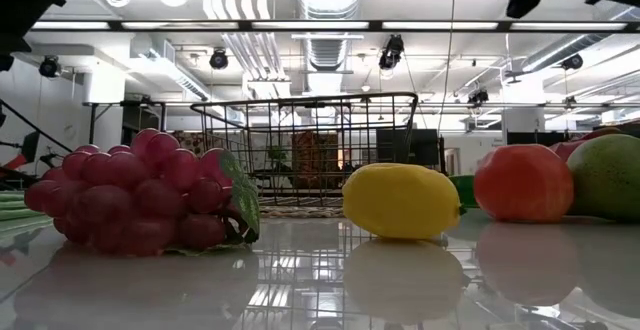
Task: Build produce basket
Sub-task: Put the red apple into the wire basket
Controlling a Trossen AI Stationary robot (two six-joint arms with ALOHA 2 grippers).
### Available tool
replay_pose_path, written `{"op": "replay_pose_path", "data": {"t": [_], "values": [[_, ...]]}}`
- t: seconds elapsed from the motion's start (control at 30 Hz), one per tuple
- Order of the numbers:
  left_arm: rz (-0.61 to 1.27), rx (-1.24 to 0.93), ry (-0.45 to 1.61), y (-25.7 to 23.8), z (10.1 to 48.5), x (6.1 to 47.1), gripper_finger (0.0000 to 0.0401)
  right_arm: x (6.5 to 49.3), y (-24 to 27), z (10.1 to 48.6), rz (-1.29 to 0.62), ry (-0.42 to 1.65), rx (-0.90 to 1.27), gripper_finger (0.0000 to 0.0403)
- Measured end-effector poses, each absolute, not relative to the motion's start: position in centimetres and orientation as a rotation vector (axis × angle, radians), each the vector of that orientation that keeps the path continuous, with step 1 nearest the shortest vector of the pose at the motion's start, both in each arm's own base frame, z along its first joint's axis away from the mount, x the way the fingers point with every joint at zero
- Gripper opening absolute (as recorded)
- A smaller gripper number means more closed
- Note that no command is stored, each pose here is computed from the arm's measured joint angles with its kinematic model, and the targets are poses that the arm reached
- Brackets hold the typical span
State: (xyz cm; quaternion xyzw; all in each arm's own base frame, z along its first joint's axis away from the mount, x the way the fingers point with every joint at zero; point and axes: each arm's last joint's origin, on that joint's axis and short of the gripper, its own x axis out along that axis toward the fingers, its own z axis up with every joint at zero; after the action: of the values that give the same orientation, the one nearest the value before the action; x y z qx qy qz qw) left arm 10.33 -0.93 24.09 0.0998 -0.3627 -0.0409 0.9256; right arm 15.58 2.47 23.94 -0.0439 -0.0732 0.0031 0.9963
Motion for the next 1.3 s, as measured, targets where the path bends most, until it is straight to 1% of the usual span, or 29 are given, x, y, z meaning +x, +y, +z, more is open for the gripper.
{"op": "replay_pose_path", "data": {"t": [0.2, 0.33, 0.43, 0.6, 0.7, 0.83, 0.97, 1.03, 1.1, 1.17, 1.3], "values": [[-0.075, 0.201, -0.745, -0.9, 24.2, 10.3, 0.0118, 17.2, 3.5, 25.4, 0.037, 0.236, 0.029, 0.0038], [-0.061, 0.197, -0.758, -0.9, 24.3, 10.2, 0.0118, 18.0, 4.7, 26.4, 0.06, 0.483, 0.064, 0.0038], [-0.045, 0.192, -0.778, -0.8, 24.5, 9.9, 0.0118, 18.8, 5.8, 27.8, 0.066, 0.587, 0.099, 0.0038], [-0.045, 0.192, -0.783, -0.8, 24.3, 9.7, 0.0118, 20.2, 8.0, 28.2, 0.065, 0.78, 0.122, 0.0038], [-0.045, 0.192, -0.783, -0.8, 24.3, 9.7, 0.0118, 20.9, 9.4, 28.7, 0.069, 0.836, 0.139, 0.0038], [-0.047, 0.19, -0.778, -0.8, 24.3, 9.7, 0.0118, 22.0, 10.6, 28.3, 0.051, 0.92, 0.114, 0.0038], [-0.045, 0.19, -0.79, -0.8, 24.4, 9.6, 0.0118, 23.2, 11.0, 27.5, -0.027, 0.989, 0.088, 0.0042], [-0.042, 0.193, -0.805, -0.8, 24.5, 9.4, 0.0118, 23.8, 11.0, 26.9, -0.067, 1.048, 0.098, 0.0054], [-0.028, 0.215, -0.842, -0.8, 24.8, 9.1, 0.0118, 24.1, 10.8, 26.5, -0.101, 1.114, 0.111, 0.0077], [-0.015, 0.233, -0.876, -0.7, 25.0, 8.8, 0.0118, 24.5, 10.8, 26.2, -0.15, 1.164, 0.13, 0.0108], [-0.014, 0.234, -0.879, -0.7, 25.0, 8.7, 0.0118, 25.1, 10.7, 25.4, -0.213, 1.239, 0.132, 0.0182]]}}
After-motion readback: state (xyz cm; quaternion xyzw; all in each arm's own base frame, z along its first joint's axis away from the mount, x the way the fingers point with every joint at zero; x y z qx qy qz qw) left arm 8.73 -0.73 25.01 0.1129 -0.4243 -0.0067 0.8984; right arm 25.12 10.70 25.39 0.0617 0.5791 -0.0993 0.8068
